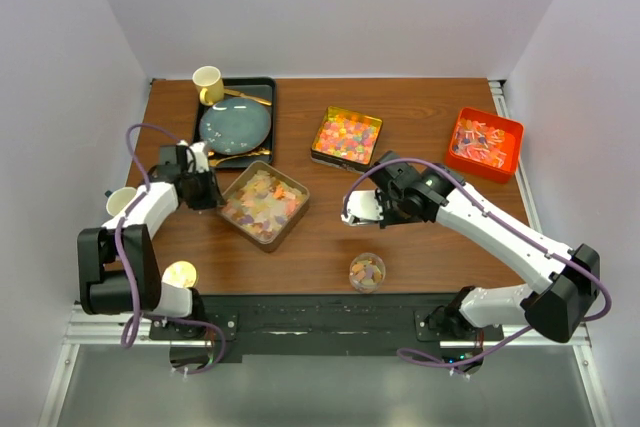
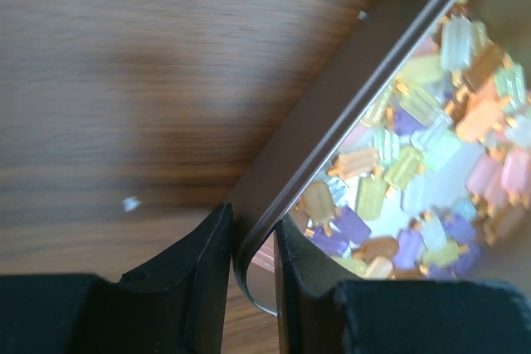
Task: Pack the candies
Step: Move the storage box to the center of the board.
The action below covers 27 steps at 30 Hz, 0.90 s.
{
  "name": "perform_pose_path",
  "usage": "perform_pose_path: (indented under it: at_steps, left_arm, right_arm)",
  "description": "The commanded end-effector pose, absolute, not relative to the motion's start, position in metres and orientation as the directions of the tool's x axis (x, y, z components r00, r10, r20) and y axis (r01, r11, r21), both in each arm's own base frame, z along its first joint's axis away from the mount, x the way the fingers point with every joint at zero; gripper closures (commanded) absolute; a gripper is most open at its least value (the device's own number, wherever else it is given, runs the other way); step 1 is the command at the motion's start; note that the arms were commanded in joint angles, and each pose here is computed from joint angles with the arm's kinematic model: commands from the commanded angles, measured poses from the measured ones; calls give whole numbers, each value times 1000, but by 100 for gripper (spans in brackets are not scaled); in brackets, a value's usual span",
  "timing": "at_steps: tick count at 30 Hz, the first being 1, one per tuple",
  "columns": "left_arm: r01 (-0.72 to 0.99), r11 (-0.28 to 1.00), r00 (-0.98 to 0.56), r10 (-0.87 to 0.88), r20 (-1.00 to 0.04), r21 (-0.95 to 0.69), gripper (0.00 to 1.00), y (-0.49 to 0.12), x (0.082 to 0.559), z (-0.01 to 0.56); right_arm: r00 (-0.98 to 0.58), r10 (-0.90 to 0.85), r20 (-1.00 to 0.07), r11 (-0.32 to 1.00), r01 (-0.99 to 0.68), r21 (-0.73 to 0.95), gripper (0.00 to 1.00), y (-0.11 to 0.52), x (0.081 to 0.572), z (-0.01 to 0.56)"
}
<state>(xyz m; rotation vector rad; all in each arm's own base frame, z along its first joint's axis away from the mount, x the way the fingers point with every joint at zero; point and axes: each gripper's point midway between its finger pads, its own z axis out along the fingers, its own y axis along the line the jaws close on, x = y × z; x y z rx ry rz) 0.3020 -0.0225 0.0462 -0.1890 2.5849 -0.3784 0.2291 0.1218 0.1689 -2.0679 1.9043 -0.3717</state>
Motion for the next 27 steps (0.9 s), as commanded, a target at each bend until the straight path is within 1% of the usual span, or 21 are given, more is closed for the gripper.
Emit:
perform_pose_path:
  at_steps: [1, 3, 6, 8, 12, 13, 14, 16, 18, 19, 20, 21, 22, 23, 24, 25, 26, 27]
  left_arm:
    - [-290, 906, -833, -398, -384, -310, 71, 20, 297, 39]
    - [-344, 885, -813, -447, -372, -312, 67, 35, 296, 39]
    - [-325, 897, -807, -428, -406, -300, 64, 43, 304, 51]
    - [-289, 902, -789, -414, -455, -320, 61, 42, 314, 70]
    - [-208, 906, -768, -385, -512, -368, 56, 31, 324, 99]
    - [-150, 903, -769, -363, -526, -403, 54, 22, 327, 108]
    - [-124, 902, -775, -349, -528, -413, 54, 18, 326, 112]
    - [-87, 908, -755, -329, -568, -410, 52, 14, 332, 131]
    - [-20, 920, -725, -283, -628, -392, 50, 2, 340, 150]
    - [-3, 930, -706, -262, -658, -367, 47, -2, 345, 158]
    - [80, 936, -675, -201, -710, -342, 45, -22, 356, 169]
    - [135, 937, -652, -160, -741, -321, 44, -34, 362, 175]
    - [173, 936, -632, -133, -764, -306, 43, -44, 369, 181]
    - [233, 929, -604, -94, -792, -288, 43, -65, 377, 189]
    - [260, 922, -616, -70, -785, -286, 43, -79, 384, 181]
    - [298, 913, -594, -49, -803, -277, 42, -92, 395, 190]
    - [354, 897, -575, -14, -818, -264, 43, -113, 402, 193]
    - [365, 895, -595, 14, -804, -255, 42, -121, 412, 178]
  right_arm:
    - [68, -997, -37, -45, -905, -423, 100, 120, 231, 172]
    - [65, -997, -35, -43, -903, -427, 100, 117, 229, 171]
    - [55, -998, -37, -34, -902, -430, 100, 115, 230, 171]
    - [43, -998, -44, -20, -902, -431, 100, 113, 231, 172]
    - [24, -998, -53, 2, -902, -432, 100, 112, 234, 172]
    - [23, -998, -52, 2, -901, -434, 100, 112, 235, 171]
    - [19, -998, -52, 6, -898, -440, 100, 111, 237, 172]
    - [-6, -998, -61, 33, -892, -450, 100, 108, 241, 176]
    - [-41, -994, -103, 85, -880, -467, 100, 109, 248, 183]
    - [-97, -986, -136, 150, -869, -471, 100, 105, 254, 185]
    - [-122, -978, -169, 188, -864, -468, 100, 105, 257, 187]
    - [-154, -970, -186, 225, -853, -470, 100, 103, 261, 188]
    - [-211, -952, -220, 294, -829, -476, 100, 99, 268, 189]
    - [-236, -943, -236, 324, -817, -477, 100, 97, 272, 190]
    - [-266, -930, -252, 359, -802, -477, 100, 94, 275, 191]
    - [-324, -905, -276, 420, -776, -470, 100, 87, 281, 191]
    - [-349, -888, -300, 456, -757, -468, 100, 84, 285, 196]
    - [-378, -871, -313, 487, -743, -459, 100, 82, 289, 195]
